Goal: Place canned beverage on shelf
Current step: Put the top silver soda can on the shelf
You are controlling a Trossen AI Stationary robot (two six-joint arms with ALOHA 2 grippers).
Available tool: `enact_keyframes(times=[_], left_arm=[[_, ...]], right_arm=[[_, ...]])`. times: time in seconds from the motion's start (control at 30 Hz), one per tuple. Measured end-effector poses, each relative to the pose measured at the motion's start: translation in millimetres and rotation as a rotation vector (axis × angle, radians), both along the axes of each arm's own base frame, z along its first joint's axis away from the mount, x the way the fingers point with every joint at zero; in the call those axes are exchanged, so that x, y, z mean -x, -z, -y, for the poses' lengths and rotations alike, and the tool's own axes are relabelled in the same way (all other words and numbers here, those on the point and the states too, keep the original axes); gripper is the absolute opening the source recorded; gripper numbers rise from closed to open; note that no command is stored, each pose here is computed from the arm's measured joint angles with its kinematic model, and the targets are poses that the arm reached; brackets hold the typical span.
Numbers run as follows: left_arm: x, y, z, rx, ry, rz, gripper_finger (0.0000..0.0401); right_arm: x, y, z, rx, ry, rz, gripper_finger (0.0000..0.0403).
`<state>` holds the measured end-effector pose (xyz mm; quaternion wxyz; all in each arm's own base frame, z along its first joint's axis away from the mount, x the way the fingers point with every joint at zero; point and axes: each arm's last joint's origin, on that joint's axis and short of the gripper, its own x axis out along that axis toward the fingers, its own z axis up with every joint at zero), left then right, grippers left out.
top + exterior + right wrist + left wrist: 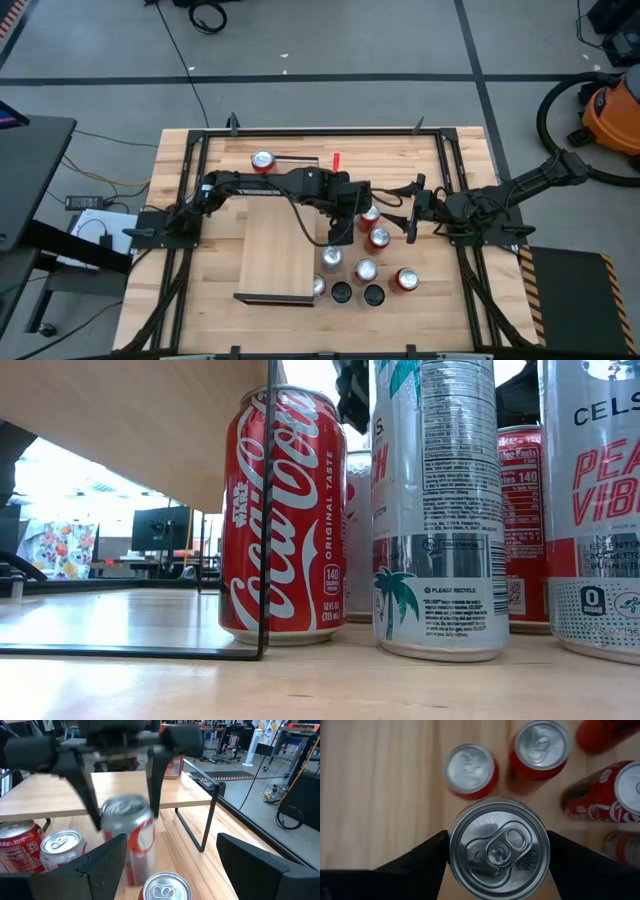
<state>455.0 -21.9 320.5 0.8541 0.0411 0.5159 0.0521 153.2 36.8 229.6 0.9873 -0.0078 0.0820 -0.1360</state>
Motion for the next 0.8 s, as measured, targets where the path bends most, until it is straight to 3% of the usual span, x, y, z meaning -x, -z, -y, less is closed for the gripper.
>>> enact_keyframes(times=[0.4, 0.63, 0.8], left_arm=[[43, -64, -6, -0.016, -0.154, 0.129, 0.0292], [85, -87, -11, 0.020, -0.349, 0.060, 0.0304], [100, -89, -8, 0.025, -0.458, 0.012, 0.0307]], right_arm=[[0, 0, 0, -0.003, -0.006, -0.004, 0.0318], [0, 0, 0, -0.004, -0.006, -0.002, 0.0318], [0, 0, 0, -0.005, -0.007, -0.001, 0.0318]])
